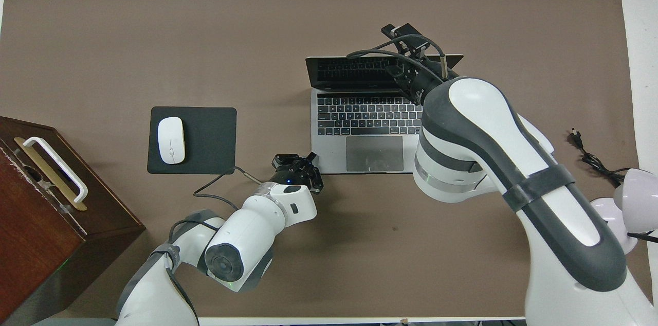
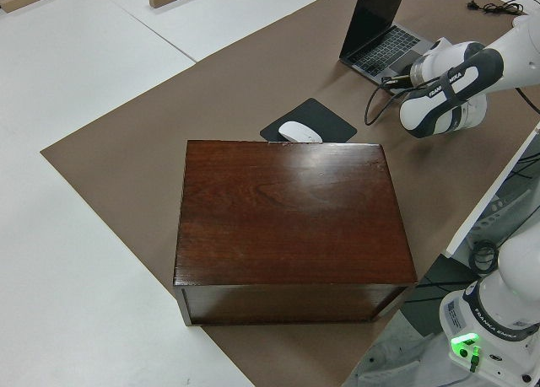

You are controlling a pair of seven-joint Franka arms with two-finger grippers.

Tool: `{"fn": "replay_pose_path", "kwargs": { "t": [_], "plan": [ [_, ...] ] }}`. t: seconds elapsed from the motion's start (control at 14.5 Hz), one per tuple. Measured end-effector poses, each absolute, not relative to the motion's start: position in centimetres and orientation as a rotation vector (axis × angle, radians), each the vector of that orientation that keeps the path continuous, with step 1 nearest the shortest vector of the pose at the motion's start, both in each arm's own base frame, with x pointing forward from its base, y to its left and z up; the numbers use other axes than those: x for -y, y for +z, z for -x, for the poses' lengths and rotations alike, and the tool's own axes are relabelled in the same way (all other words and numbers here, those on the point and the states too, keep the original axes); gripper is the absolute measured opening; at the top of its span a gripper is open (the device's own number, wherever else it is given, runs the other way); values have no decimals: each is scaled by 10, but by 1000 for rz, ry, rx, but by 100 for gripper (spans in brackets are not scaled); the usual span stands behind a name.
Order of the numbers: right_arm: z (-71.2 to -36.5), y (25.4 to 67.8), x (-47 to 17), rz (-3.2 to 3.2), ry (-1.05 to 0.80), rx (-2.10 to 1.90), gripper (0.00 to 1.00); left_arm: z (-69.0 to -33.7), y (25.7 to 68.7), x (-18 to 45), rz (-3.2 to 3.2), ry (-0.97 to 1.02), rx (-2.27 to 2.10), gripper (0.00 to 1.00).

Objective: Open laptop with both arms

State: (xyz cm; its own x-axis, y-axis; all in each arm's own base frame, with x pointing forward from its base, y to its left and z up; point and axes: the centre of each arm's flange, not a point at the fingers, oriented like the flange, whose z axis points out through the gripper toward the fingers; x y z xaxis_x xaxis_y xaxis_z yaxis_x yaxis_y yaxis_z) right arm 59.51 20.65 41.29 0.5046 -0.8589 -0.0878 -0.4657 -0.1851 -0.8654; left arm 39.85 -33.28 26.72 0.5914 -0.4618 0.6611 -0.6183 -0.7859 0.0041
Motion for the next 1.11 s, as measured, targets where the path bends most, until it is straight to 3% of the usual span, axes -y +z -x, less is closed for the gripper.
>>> {"fn": "replay_pose_path", "kwargs": {
  "t": [0.76,1.11],
  "plan": [
    [-640,404,-182,1843,-606,-1086,100,-397,267,334,-2598,973,848,1],
    [-636,413,-201,1836,-603,-1066,100,-397,267,334,-2603,974,827,1]
  ]
}}
